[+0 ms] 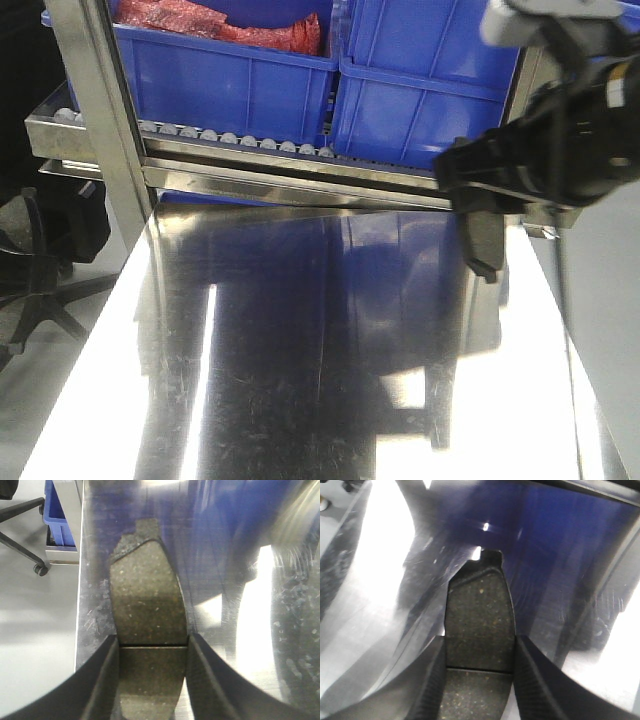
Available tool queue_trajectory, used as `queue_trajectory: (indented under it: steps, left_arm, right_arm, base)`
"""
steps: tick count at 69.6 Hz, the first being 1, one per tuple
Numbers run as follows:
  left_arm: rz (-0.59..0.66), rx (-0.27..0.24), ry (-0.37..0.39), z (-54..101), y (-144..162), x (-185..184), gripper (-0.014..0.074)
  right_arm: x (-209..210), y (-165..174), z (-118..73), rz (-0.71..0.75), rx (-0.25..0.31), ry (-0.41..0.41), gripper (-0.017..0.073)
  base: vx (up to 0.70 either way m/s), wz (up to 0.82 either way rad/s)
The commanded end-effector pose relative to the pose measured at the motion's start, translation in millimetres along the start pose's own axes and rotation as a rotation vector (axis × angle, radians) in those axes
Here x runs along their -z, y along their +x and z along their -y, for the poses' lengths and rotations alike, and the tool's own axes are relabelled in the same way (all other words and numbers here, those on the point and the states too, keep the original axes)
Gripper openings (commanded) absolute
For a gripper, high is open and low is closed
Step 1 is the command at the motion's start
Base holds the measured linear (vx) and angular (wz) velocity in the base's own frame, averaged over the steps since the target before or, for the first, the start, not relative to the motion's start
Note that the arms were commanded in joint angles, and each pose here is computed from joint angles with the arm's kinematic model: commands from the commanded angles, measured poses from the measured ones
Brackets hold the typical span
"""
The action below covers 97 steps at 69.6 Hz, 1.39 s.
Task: Move and align brake pads A on conveyor
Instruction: 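Lift the brake pad with the right gripper and raise it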
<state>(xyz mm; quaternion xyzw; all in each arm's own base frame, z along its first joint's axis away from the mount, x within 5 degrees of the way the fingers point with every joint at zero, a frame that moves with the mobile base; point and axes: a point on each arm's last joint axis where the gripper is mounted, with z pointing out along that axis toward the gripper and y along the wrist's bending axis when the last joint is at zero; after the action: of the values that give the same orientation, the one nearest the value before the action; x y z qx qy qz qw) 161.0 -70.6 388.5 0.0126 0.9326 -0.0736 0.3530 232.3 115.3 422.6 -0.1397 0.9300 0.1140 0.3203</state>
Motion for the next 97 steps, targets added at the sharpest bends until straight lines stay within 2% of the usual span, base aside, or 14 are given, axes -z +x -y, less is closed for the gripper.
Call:
queue_trajectory:
  steps: [1, 19, 49, 97]
  left_arm:
    - [0.100, 0.004, 0.036, 1.6, -9, 10, -0.0006]
    - [0.100, 0.004, 0.036, 1.6, -9, 10, -0.0006]
    - [0.100, 0.004, 0.036, 1.6, -9, 10, -0.0006]
    - [0.100, 0.004, 0.036, 1.6, -9, 10, -0.0006]
  right_arm:
    - [39, 2, -2.9, 0.123, 0.042, -0.007, -0.0006]
    - [82, 19, -1.3, 0.203, 0.046, -0.023, -0.0006]
    - [99, 60, 6.2, 0.283, 0.045, -0.035, -0.0005]
    - [108, 65, 7.0, 0.307, 0.045, -0.038, -0.0003]
  base:
    - [0.00, 0.00]
    - [0.00, 0.00]
    - [0.00, 0.00]
    - [0.00, 0.00]
